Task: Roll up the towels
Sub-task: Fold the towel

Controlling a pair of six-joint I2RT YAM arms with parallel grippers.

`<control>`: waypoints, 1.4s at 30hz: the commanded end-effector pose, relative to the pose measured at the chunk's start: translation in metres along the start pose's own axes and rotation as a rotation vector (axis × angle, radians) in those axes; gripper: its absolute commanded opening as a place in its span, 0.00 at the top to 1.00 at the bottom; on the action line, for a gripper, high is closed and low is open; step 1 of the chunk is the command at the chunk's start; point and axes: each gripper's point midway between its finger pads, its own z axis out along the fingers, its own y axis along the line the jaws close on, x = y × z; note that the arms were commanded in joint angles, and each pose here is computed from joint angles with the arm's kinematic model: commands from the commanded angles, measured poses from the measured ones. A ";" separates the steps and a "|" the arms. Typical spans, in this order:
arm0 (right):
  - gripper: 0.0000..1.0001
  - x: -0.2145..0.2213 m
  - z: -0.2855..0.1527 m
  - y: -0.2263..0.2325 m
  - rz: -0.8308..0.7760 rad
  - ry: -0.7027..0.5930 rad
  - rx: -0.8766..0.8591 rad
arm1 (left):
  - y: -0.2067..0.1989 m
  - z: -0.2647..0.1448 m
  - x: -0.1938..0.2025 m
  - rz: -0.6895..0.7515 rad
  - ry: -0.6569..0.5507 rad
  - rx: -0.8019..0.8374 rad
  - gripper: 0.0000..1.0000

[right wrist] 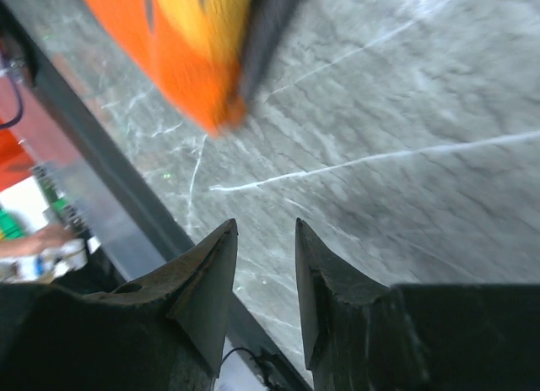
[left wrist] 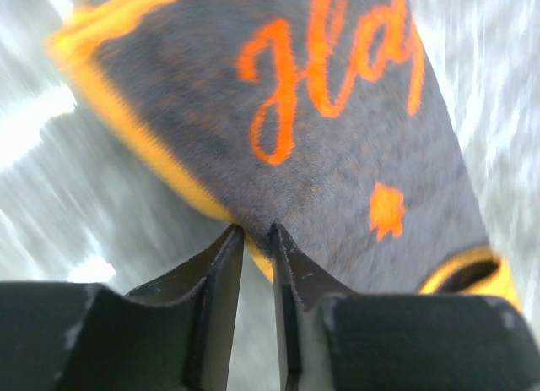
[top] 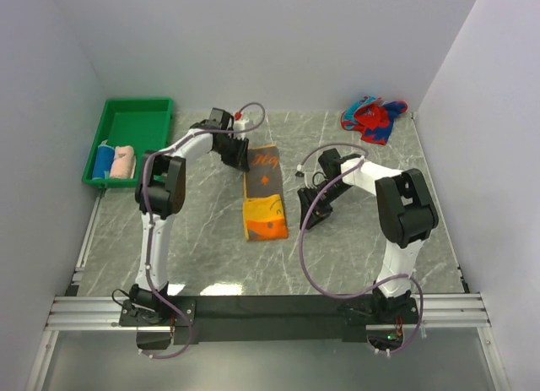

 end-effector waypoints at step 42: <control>0.53 -0.237 0.076 -0.010 -0.127 -0.301 0.292 | -0.054 -0.183 0.174 0.710 -0.028 0.067 0.33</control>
